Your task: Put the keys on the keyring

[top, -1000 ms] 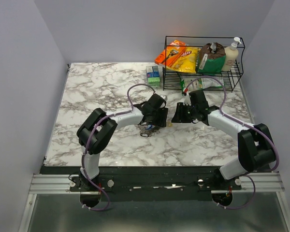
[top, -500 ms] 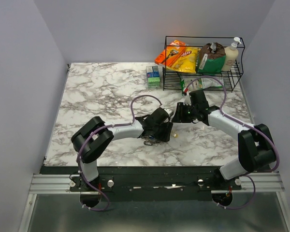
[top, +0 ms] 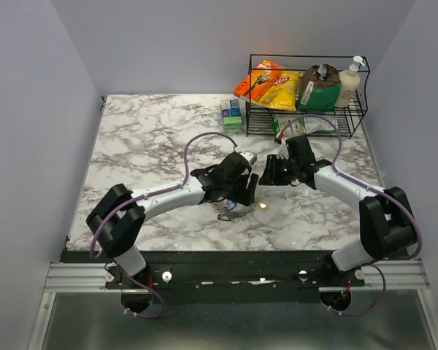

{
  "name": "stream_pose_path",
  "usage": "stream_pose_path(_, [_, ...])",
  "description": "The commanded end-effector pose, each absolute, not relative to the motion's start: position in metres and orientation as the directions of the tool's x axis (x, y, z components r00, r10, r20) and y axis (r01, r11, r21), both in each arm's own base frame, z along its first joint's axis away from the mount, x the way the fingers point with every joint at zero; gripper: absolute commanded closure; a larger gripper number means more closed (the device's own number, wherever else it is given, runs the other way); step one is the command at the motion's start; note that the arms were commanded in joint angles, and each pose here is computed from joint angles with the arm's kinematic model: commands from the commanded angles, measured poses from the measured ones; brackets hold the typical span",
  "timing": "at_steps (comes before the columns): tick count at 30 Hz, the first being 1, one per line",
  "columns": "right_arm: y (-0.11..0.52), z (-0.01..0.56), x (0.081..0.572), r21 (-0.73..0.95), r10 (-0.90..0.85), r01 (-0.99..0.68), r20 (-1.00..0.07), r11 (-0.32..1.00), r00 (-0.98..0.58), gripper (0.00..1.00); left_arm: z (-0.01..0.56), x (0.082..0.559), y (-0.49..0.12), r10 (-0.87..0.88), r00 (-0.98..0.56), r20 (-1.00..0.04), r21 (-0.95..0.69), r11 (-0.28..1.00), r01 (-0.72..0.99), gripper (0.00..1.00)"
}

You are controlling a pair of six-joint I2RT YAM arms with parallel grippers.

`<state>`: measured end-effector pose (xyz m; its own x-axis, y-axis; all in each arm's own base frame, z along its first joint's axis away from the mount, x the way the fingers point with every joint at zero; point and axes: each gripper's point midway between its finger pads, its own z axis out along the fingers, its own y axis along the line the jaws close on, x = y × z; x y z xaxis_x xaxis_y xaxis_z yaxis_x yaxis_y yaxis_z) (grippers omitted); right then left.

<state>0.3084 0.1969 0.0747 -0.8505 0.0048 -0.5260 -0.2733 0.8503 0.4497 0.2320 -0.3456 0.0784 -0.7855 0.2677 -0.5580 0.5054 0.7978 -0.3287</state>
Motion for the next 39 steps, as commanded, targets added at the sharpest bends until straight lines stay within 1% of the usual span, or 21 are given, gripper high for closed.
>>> stream_pose_path(1, [0.202, 0.079, 0.308, 0.471, -0.011, -0.3, -0.524, 0.83, -0.852, 0.53, 0.131, 0.259, -0.334, 0.151, -0.757, -0.635, -0.368, 0.803, 0.468, 0.26])
stream_pose_path(5, [0.206, 0.079, 0.311, 0.48, -0.018, -0.31, -0.521, 0.821, -0.853, 0.53, 0.132, 0.269, -0.311, 0.068, -0.792, -0.607, -0.43, 0.81, 0.4, 0.26])
stream_pose_path(6, [0.207, 0.08, 0.312, 0.482, -0.02, -0.314, -0.522, 0.818, -0.853, 0.53, 0.124, 0.269, -0.301, 0.053, -0.808, -0.587, -0.441, 0.816, 0.374, 0.26])
stream_pose_path(8, [0.21, 0.081, 0.315, 0.488, -0.023, -0.319, -0.521, 0.812, -0.854, 0.53, 0.129, 0.278, -0.285, -0.018, -0.815, -0.58, -0.488, 0.808, 0.33, 0.25])
stream_pose_path(9, [0.21, 0.081, 0.316, 0.489, -0.025, -0.322, -0.521, 0.81, -0.853, 0.53, 0.119, 0.275, -0.275, -0.031, -0.829, -0.558, -0.494, 0.815, 0.303, 0.25])
stream_pose_path(11, [0.213, 0.081, 0.319, 0.495, -0.028, -0.325, -0.518, 0.806, -0.855, 0.53, 0.121, 0.283, -0.258, -0.087, -0.828, -0.554, -0.516, 0.817, 0.259, 0.25])
stream_pose_path(14, [0.218, 0.08, 0.321, 0.502, -0.036, -0.334, -0.512, 0.798, -0.858, 0.53, 0.11, 0.284, -0.239, -0.122, -0.845, -0.521, -0.532, 0.82, 0.21, 0.24])
stream_pose_path(19, [0.223, 0.07, 0.319, 0.506, -0.054, -0.33, -0.485, 0.797, -0.873, 0.53, 0.097, 0.279, -0.232, -0.166, -0.878, -0.449, -0.597, 0.787, 0.156, 0.24])
stream_pose_path(25, [0.229, 0.06, 0.313, 0.516, -0.075, -0.329, -0.452, 0.791, -0.889, 0.53, 0.076, 0.278, -0.232, -0.187, -0.911, -0.367, -0.622, 0.778, 0.091, 0.24])
stream_pose_path(39, [0.236, 0.042, 0.299, 0.54, -0.098, -0.316, -0.394, 0.78, -0.914, 0.53, 0.046, 0.279, -0.236, -0.201, -0.935, -0.291, -0.623, 0.782, 0.026, 0.24])
